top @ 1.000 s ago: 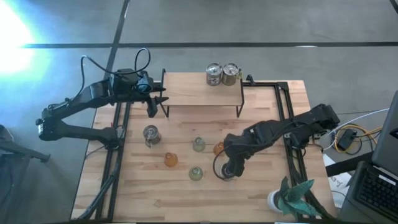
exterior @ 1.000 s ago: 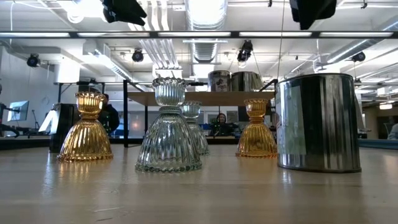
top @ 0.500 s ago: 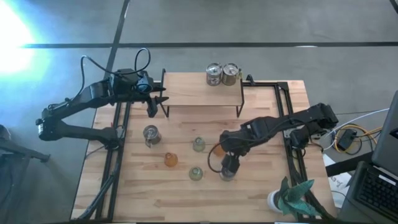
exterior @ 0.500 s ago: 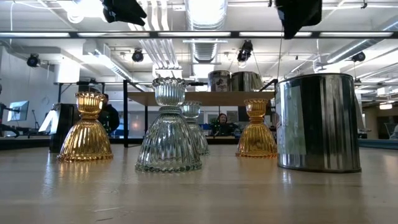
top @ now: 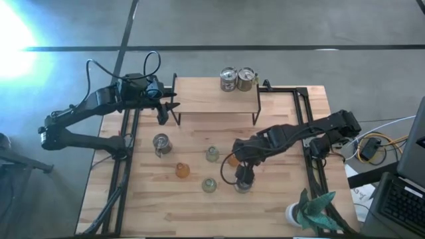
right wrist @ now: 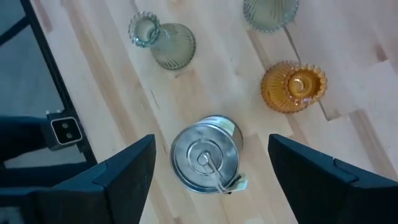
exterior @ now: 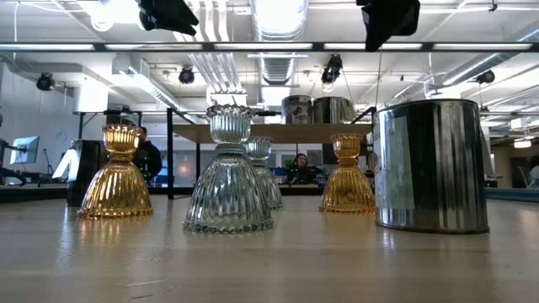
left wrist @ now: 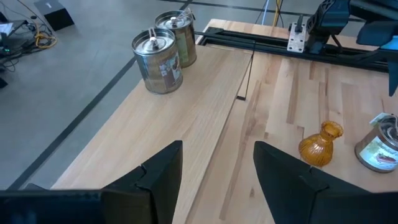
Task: Pick & Place candle stick holders
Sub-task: Put the silver scented candle on the shelf
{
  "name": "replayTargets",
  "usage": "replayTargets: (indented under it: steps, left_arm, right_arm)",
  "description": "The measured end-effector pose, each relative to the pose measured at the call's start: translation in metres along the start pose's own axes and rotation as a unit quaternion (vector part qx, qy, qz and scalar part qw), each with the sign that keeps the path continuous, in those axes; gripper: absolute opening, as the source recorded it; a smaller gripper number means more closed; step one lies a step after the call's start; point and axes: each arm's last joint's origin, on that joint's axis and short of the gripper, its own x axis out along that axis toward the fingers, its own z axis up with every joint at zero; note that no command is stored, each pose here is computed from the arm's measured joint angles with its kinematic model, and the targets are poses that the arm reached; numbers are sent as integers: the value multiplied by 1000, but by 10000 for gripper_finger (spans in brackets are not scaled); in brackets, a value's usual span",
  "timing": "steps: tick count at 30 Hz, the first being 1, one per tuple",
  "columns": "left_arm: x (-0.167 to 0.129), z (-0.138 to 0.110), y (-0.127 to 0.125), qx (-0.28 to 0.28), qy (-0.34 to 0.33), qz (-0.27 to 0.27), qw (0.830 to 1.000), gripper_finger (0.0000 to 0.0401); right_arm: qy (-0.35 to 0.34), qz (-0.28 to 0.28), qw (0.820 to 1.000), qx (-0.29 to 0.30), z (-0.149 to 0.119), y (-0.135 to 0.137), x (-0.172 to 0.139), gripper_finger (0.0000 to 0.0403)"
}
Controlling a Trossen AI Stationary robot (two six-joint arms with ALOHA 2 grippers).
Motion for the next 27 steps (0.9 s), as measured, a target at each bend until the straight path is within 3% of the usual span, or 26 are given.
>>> replayTargets:
  steps: [4,13,27]
  left_arm:
    - [0,0,0,0,0,1,1000,202]
    - [0,0,0,1,0,8,1000,202]
    - [13,-16,0,5,32,22,999,202]
  right_arm:
    - [8,-5,1000,27,-2,-3,4,307]
    - [23,-17,998,51,-7,-6,13,377]
    - [55,-26,986,156,-32,-4,42,380]
